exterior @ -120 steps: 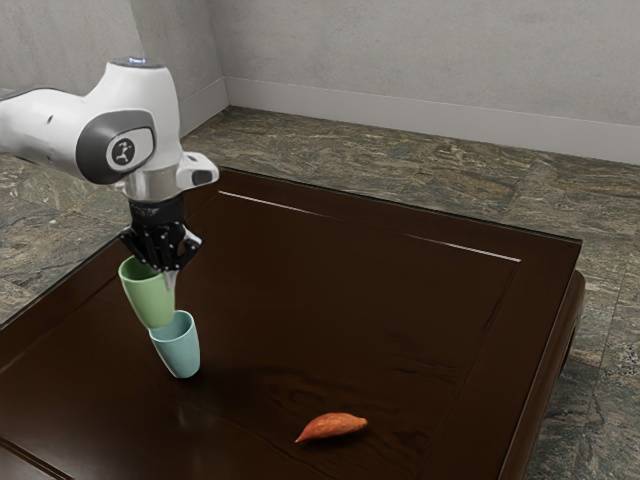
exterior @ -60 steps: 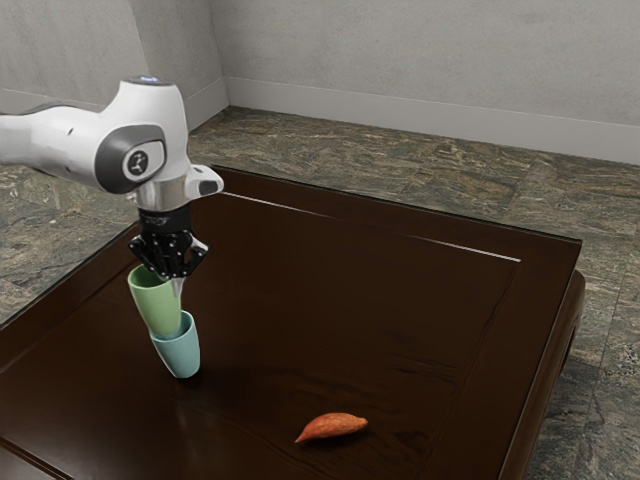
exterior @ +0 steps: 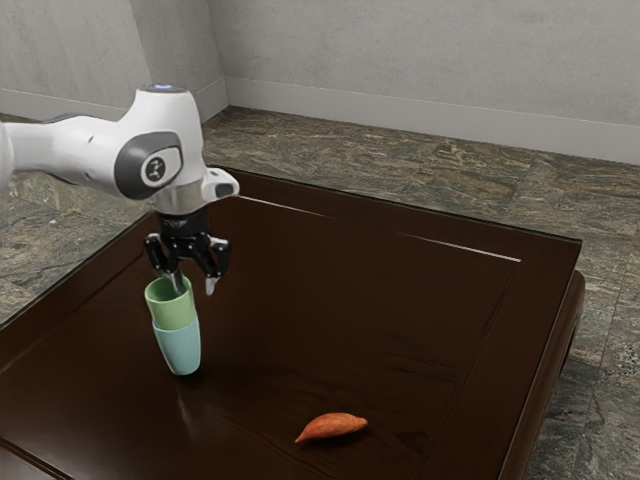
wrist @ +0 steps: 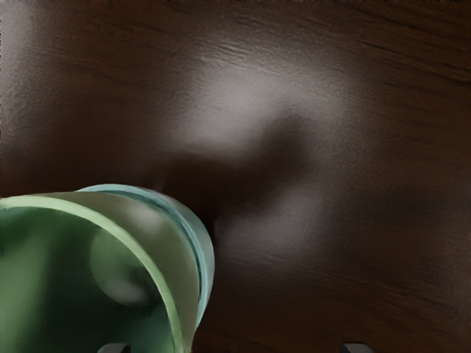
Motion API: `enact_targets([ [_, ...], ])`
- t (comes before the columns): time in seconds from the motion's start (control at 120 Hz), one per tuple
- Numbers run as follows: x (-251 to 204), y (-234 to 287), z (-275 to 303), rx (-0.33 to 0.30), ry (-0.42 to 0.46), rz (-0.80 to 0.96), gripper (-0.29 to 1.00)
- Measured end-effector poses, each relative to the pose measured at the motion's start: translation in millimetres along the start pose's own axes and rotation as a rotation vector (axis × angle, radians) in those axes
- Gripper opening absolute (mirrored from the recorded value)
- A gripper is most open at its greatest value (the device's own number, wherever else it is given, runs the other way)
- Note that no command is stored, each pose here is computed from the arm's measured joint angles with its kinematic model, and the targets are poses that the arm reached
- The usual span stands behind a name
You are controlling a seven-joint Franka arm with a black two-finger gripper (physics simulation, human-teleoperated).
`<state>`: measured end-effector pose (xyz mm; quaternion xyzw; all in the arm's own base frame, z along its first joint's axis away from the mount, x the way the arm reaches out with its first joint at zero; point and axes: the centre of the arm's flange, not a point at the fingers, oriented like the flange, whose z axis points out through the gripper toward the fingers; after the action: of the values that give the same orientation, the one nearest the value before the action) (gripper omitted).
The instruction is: Place the right cup onto the left cup
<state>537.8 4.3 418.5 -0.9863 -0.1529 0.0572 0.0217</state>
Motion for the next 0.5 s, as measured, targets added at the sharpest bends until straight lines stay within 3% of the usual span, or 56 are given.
enact_targets([
  [0.2, -15.2, 8.1, -70.5, -0.015, 0.054, 0.017, 0.58],
  [0.5, -12.2, -1.1, -100.5, -0.012, 0.031, 0.112, 0.67],
])
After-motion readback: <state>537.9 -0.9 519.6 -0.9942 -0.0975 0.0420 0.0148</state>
